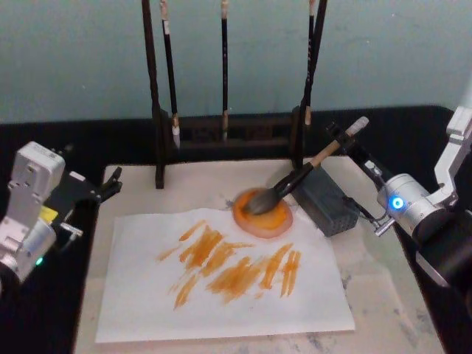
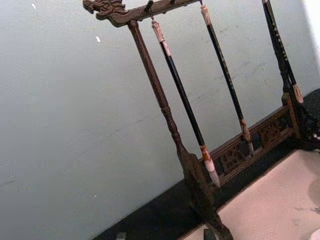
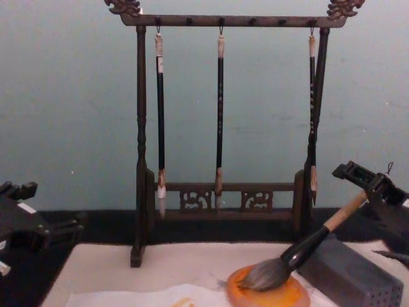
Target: Pick up the brush from the inkstone, write on the paper, then place the brush back to its original position.
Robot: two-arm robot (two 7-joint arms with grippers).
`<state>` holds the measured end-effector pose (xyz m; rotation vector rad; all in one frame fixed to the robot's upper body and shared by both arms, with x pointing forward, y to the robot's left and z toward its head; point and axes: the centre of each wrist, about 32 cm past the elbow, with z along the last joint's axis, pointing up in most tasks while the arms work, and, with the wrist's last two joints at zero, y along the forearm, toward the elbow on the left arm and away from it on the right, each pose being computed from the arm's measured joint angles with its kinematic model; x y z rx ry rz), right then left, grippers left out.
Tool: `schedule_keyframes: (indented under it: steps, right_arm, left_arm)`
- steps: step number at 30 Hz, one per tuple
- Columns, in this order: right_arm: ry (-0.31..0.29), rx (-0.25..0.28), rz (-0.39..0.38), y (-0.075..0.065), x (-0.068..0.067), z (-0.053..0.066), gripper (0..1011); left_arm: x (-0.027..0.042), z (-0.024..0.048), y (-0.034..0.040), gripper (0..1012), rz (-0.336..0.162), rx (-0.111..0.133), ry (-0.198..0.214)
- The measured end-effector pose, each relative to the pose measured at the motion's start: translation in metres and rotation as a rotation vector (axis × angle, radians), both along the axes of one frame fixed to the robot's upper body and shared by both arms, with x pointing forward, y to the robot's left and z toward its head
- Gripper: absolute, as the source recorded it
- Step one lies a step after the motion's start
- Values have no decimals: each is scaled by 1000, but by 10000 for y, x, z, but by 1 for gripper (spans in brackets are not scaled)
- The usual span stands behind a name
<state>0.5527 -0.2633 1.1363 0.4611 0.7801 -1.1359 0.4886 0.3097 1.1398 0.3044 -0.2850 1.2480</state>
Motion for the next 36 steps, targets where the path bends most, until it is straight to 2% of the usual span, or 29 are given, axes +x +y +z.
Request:
schedule_keyframes:
  steps: [12, 18, 29, 36]
  right_arm:
    - [1, 0, 0, -3, -4, -5, 1000]
    - [2, 7, 8, -56, -52, -11, 1000]
    - [0, 14, 12, -167, -307, 13, 1000]
    - [-11, -18, 4, -220, -506, 49, 1000]
  left_arm:
    - [0, 0, 0, 1001, 0, 0, 0]
    - [0, 0, 0, 1001, 0, 0, 0]
    - [0, 0, 0, 1001, 0, 0, 0]
    - [0, 0, 0, 1001, 0, 0, 0]
